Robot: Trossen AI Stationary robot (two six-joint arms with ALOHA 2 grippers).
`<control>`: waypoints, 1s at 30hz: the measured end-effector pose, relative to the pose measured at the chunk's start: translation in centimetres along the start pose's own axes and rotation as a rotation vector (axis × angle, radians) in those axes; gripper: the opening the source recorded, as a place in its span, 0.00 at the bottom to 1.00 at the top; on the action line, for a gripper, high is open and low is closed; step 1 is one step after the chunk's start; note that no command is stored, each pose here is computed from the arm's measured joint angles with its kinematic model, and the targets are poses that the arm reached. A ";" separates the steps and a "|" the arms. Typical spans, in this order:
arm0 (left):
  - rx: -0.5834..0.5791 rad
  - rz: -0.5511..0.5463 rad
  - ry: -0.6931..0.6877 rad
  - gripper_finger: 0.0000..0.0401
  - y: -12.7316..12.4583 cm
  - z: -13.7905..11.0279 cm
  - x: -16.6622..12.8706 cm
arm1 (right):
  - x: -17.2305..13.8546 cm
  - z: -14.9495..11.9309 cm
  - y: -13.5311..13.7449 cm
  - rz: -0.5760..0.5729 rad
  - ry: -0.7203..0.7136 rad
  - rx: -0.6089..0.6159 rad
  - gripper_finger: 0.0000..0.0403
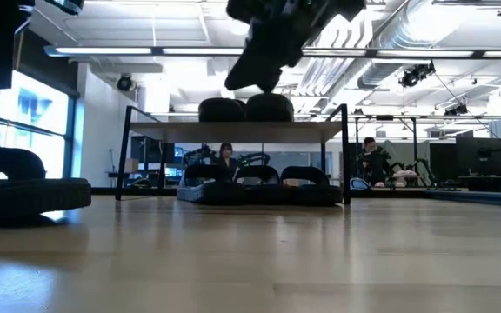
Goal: Pick and place slides into the shelf
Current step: Put the black slides under the shelf
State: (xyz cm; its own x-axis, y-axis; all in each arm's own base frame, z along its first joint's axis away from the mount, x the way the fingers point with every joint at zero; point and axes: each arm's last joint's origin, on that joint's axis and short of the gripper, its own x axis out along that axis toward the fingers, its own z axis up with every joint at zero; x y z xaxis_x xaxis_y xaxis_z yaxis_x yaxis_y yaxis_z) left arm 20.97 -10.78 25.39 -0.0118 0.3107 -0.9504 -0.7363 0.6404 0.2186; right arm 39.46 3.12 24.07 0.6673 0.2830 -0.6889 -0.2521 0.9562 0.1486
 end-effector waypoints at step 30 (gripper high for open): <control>-0.166 0.104 0.188 0.52 -1.5 0.8 4.3 | -4.5 -1.4 2.3 -0.074 0.224 -0.079 0.00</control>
State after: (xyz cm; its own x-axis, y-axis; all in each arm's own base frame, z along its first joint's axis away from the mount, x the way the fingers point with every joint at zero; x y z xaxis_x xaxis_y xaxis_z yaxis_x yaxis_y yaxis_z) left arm 22.54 -9.88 21.17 -0.2068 0.2233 -0.9526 -0.8251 0.4834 0.2924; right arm 34.88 3.90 26.52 0.5165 0.1805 -0.8371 -0.2685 0.9624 0.0418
